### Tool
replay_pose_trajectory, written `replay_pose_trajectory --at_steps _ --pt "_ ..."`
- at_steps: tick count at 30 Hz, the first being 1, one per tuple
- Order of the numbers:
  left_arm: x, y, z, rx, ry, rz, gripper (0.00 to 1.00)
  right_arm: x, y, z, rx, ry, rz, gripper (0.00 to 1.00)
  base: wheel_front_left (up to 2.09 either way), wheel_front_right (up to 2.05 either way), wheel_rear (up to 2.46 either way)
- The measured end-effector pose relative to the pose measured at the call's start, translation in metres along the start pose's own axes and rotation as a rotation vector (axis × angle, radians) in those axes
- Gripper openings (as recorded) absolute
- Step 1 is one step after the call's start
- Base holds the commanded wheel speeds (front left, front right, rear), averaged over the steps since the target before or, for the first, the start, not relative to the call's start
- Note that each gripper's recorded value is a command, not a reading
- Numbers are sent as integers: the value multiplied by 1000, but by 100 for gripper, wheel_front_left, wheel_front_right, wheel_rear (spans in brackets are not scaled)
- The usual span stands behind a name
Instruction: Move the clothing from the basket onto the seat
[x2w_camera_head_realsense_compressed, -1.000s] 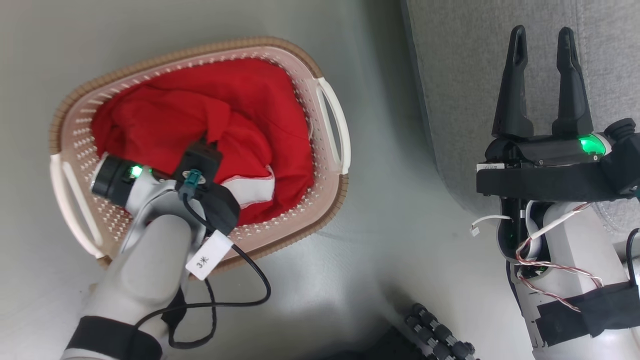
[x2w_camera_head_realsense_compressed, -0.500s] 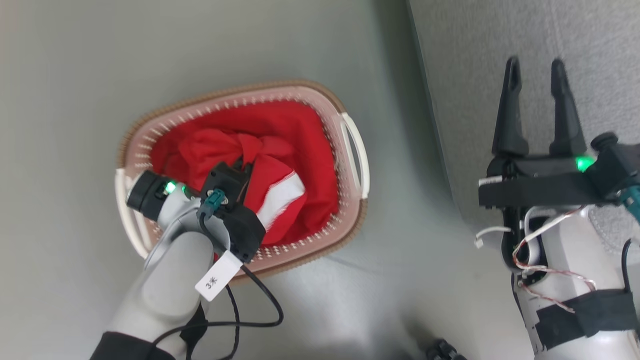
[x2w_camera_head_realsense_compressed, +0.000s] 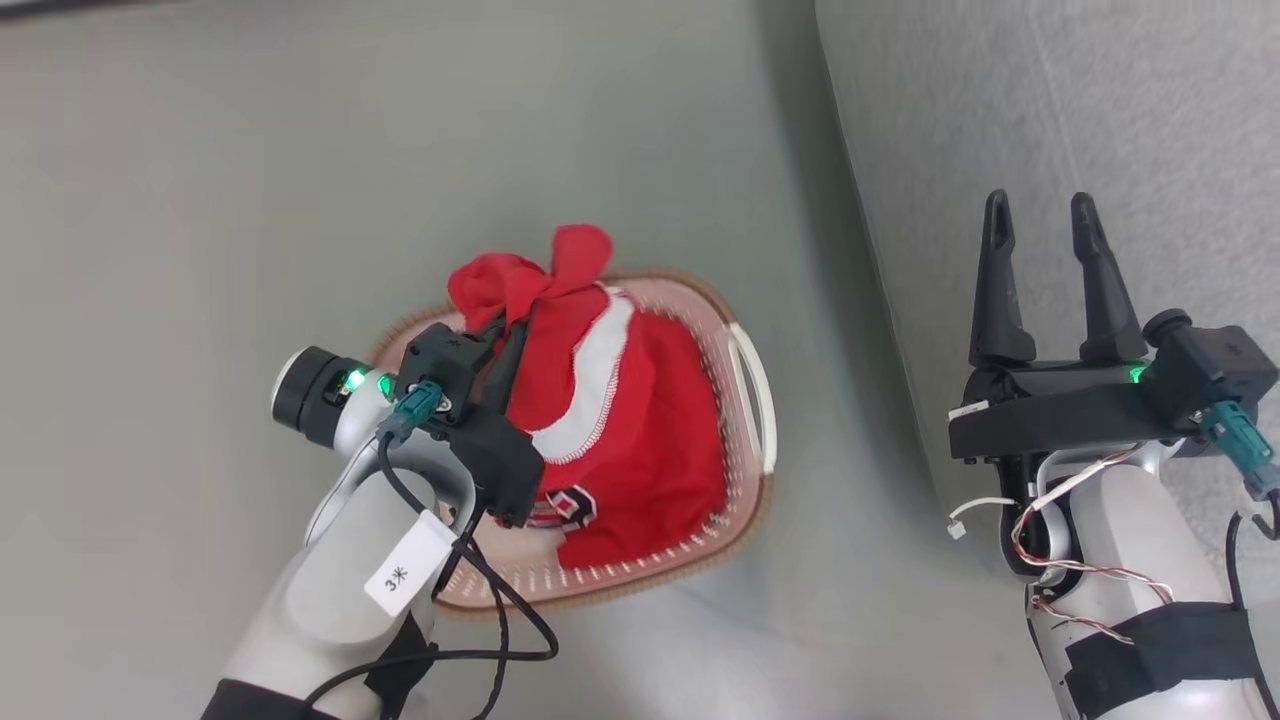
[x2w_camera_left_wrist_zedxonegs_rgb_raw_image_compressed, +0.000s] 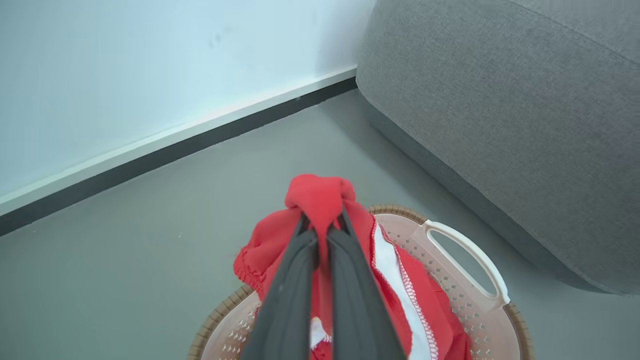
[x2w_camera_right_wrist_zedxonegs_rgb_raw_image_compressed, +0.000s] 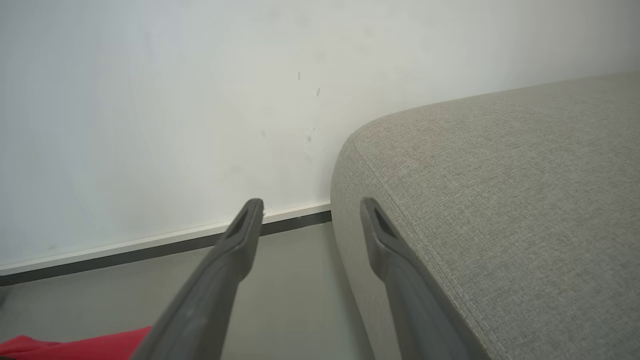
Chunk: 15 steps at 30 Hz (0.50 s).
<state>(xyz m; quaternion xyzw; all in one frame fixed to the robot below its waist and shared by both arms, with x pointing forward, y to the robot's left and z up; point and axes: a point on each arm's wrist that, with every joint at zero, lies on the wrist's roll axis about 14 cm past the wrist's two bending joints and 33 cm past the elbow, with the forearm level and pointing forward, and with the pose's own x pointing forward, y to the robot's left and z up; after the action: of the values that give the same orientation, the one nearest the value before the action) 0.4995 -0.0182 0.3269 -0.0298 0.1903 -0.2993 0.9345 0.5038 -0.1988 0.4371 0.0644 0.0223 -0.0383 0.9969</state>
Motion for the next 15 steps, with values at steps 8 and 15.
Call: replay_pose_trajectory --at_steps 8,15 --pt "-19 -9 69 72 -147 -10 0 -13 13 29 20 -45 37 100 0 0 0" --pt "-43 -18 120 115 -259 1 0 -35 16 44 30 -63 46 100 0 0 0"
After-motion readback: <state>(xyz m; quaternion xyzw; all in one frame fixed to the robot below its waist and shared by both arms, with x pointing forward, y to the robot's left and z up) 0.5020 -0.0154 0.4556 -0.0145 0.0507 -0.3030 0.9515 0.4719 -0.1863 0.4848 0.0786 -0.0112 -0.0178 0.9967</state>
